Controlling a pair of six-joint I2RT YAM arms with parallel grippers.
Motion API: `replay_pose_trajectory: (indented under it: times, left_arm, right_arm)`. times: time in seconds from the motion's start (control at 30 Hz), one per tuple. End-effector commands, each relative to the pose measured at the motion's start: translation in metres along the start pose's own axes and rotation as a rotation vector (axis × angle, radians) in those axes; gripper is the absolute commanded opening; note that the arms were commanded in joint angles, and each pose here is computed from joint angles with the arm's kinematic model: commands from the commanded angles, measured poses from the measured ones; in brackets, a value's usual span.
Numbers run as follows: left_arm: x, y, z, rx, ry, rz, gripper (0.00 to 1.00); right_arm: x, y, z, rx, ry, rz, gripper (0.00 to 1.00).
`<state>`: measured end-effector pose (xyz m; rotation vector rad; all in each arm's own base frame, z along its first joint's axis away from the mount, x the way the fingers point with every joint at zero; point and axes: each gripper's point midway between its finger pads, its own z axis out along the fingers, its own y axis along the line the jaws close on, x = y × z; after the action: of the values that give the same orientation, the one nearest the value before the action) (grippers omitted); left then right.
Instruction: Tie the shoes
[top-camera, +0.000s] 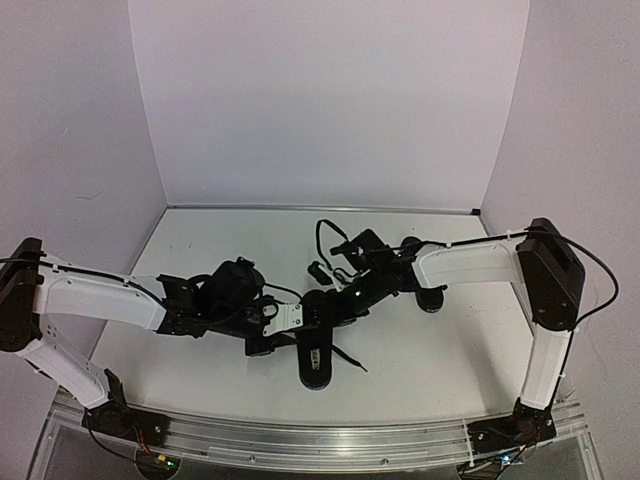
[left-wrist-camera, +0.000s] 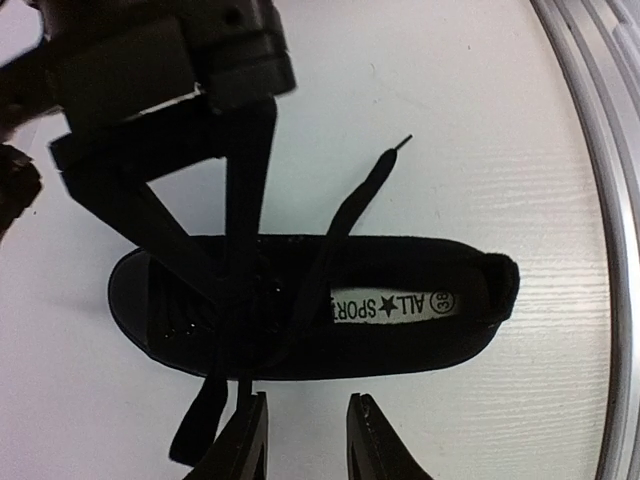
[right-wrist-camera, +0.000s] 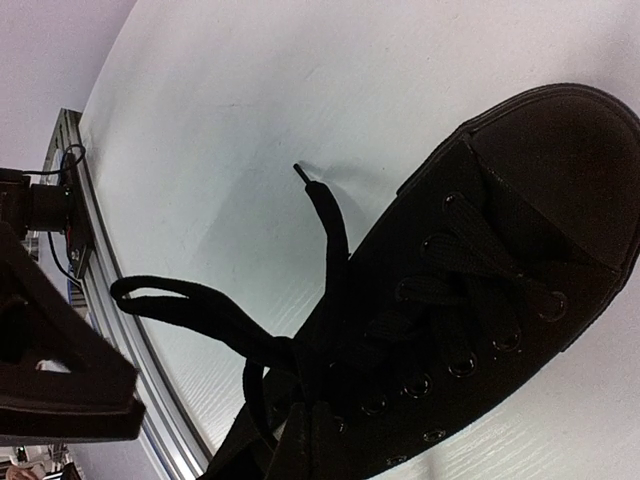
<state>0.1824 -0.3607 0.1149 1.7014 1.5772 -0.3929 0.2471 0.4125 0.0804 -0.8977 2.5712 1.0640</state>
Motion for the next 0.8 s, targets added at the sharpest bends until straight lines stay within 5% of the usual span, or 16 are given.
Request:
replay_pose_trajectory:
  times: [0.0, 0.4, 0.77]
  left_arm:
    - [-0.013, 0.014, 0.011, -0.031, 0.004, 0.115, 0.27]
    - [-0.009, 0.019, 0.039, -0.027, 0.039, 0.169, 0.25]
    - [-0.010, 0.020, 0.038, -0.026, 0.034, 0.141, 0.00]
  right_arm:
    - [-0.010, 0.009, -0.010, -0.021, -0.039, -0.013, 0.00]
    - [-0.010, 0.009, -0.009, -0.024, -0.039, -0.010, 0.00]
    - [-0.011, 0.011, -0.010, -0.027, -0.043, -0.011, 0.00]
